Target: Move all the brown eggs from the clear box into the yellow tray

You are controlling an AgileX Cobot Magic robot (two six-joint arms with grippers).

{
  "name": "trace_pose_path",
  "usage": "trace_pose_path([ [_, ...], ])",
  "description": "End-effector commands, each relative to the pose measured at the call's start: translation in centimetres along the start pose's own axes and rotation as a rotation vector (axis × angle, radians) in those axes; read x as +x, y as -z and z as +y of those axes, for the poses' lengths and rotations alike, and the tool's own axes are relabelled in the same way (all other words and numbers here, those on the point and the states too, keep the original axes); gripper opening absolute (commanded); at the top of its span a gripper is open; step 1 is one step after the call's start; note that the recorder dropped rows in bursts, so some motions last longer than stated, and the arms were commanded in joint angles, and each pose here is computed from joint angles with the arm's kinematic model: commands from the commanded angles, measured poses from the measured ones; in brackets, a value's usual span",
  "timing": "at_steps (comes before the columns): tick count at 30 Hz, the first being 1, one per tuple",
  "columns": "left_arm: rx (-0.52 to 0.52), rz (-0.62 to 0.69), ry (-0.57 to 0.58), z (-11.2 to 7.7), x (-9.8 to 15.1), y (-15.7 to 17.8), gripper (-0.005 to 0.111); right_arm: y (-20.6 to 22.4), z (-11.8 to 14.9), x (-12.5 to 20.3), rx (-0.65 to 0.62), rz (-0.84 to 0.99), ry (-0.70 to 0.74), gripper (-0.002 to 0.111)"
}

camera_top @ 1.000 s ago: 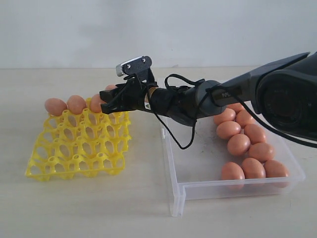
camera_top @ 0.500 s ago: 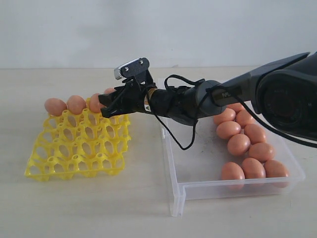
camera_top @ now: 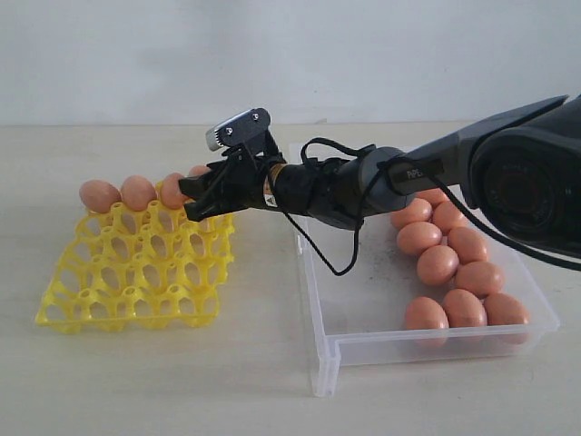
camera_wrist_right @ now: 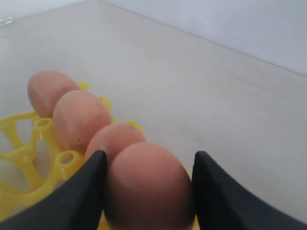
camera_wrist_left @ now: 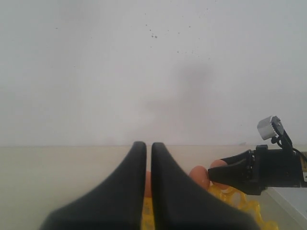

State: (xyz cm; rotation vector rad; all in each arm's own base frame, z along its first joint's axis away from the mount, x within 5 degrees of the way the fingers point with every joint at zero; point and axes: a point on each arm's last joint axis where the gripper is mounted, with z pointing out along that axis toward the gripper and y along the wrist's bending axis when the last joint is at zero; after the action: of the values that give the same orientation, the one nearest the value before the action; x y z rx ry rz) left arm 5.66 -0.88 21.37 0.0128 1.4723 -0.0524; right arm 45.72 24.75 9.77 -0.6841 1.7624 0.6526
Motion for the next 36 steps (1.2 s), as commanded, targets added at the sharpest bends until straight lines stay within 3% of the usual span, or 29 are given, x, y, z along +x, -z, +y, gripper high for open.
trace_pose_path([
  [1, -0.005, -0.003, -0.01, 0.1, -0.1, 0.0, 0.004, 0.2, 0.1, -0.5, -0.005, -0.005, -0.02, 0.032],
  [4, -0.005, -0.003, -0.01, 0.1, -0.1, 0.0, 0.004, 0.2, 0.1, -0.5, -0.005, -0.005, -0.037, 0.05],
  [6, -0.005, -0.003, -0.01, 0.1, -0.1, 0.0, 0.004, 0.2, 0.1, -0.5, -0.005, -0.005, -0.045, 0.055],
  [15, -0.005, -0.003, -0.01, 0.1, -0.1, 0.0, 0.004, 0.6, -0.2, -1.5, 0.038, 0.022, -0.026, 0.055],
  [18, -0.005, -0.003, -0.01, 0.1, -0.1, 0.0, 0.004, 1.6, -0.3, -3.9, 0.085, 0.073, 0.06, 0.055],
  [24, -0.005, -0.003, -0.01, 0.1, -0.1, 0.0, 0.004, 4.1, 1.7, -8.9, -0.035, 0.096, 0.106, 0.054],
  [28, -0.005, -0.003, -0.01, 0.1, -0.1, 0.0, 0.004, 5.9, 3.8, -10.4, -0.205, 0.204, 0.134, 0.026],
  [30, -0.005, -0.003, -0.01, 0.1, -0.1, 0.0, 0.004, 6.8, 4.6, -10.5, -0.306, 0.203, 0.139, 0.003],
  [36, 0.03, -0.005, -0.01, -0.3, -0.1, 0.0, 0.004, 8.7, 5.9, -10.5, -0.394, 0.223, 0.089, 0.0],
])
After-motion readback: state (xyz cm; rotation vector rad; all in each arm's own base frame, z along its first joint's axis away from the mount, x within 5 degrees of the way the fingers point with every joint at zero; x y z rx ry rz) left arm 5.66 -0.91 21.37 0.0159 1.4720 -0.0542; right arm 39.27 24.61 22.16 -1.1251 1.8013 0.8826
